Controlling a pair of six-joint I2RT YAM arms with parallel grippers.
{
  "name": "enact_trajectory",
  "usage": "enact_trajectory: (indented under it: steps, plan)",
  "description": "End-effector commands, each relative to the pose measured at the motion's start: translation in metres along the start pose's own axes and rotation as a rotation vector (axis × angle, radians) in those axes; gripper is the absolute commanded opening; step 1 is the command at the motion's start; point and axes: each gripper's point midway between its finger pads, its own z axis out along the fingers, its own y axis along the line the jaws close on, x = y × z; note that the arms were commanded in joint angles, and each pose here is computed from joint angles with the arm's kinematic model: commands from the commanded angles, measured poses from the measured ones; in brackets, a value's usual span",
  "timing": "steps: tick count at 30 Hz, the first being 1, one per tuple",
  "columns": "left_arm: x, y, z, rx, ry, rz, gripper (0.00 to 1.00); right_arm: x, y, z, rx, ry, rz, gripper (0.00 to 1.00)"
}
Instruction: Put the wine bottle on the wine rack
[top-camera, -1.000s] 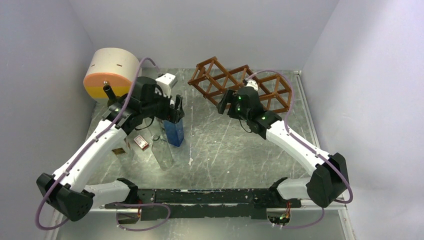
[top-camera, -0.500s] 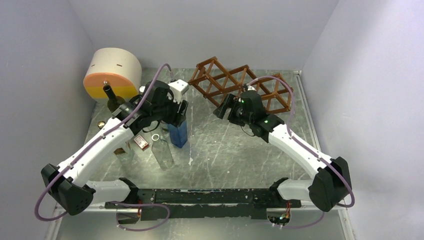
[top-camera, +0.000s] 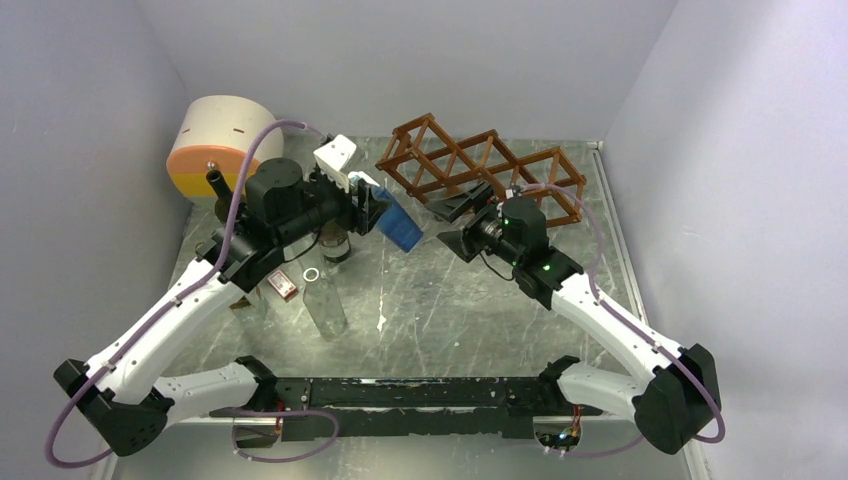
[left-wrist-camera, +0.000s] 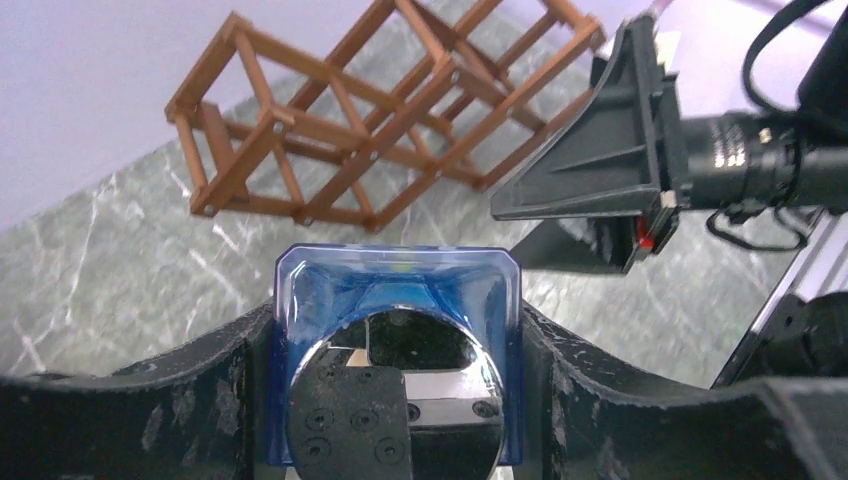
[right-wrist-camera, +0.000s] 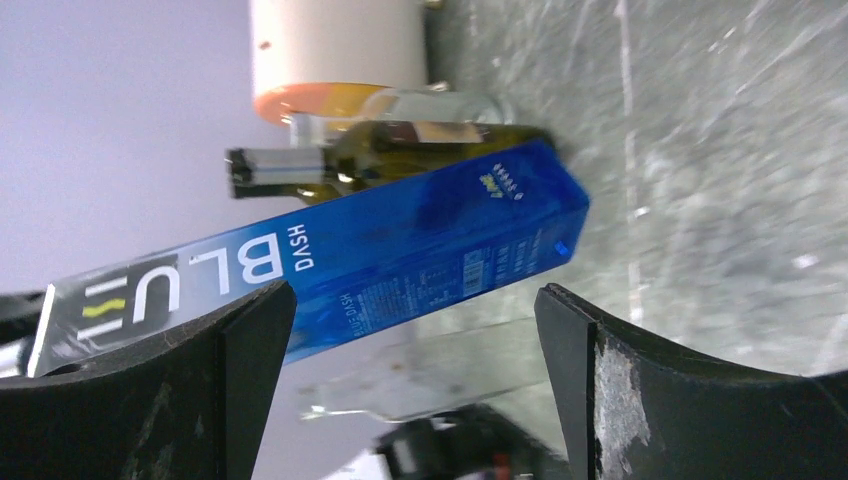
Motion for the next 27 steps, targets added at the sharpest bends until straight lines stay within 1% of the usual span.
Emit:
enact_trajectory:
  steps: [1, 4, 7, 11, 14, 19, 23, 27]
  plan:
    - [-0.092, -0.018, -0.006, 0.078, -0.346, -0.031, 0.18, -0.011, 0.039, -0.002, -0.114, -0.020, 0.365, 0.96]
    - [-0.102, -0.019, -0.002, 0.084, -0.373, -0.059, 0.17, -0.008, 0.045, 0.004, -0.106, 0.005, 0.481, 0.97]
    - [-0.108, -0.018, 0.003, 0.079, -0.400, -0.085, 0.16, 0.001, 0.049, 0.011, -0.081, 0.036, 0.552, 0.99]
    - [-0.107, -0.007, 0.012, 0.025, -0.412, -0.134, 0.15, 0.007, 0.049, 0.014, -0.071, 0.033, 0.627, 1.00]
    - [-0.107, -0.002, 0.015, 0.001, -0.438, -0.172, 0.14, 0.011, 0.048, 0.017, -0.056, 0.035, 0.667, 1.00]
    - [-0.105, -0.004, 0.017, 0.019, -0.465, -0.210, 0.13, 0.015, 0.050, 0.027, -0.050, 0.040, 0.707, 1.00]
    - [-0.106, -0.009, 0.013, 0.049, -0.492, -0.227, 0.13, 0.012, 0.052, 0.032, -0.109, 0.008, 0.767, 1.00]
    - [-0.101, -0.016, 0.009, 0.087, -0.504, -0.227, 0.13, 0.005, 0.052, 0.038, -0.118, -0.033, 0.791, 1.00]
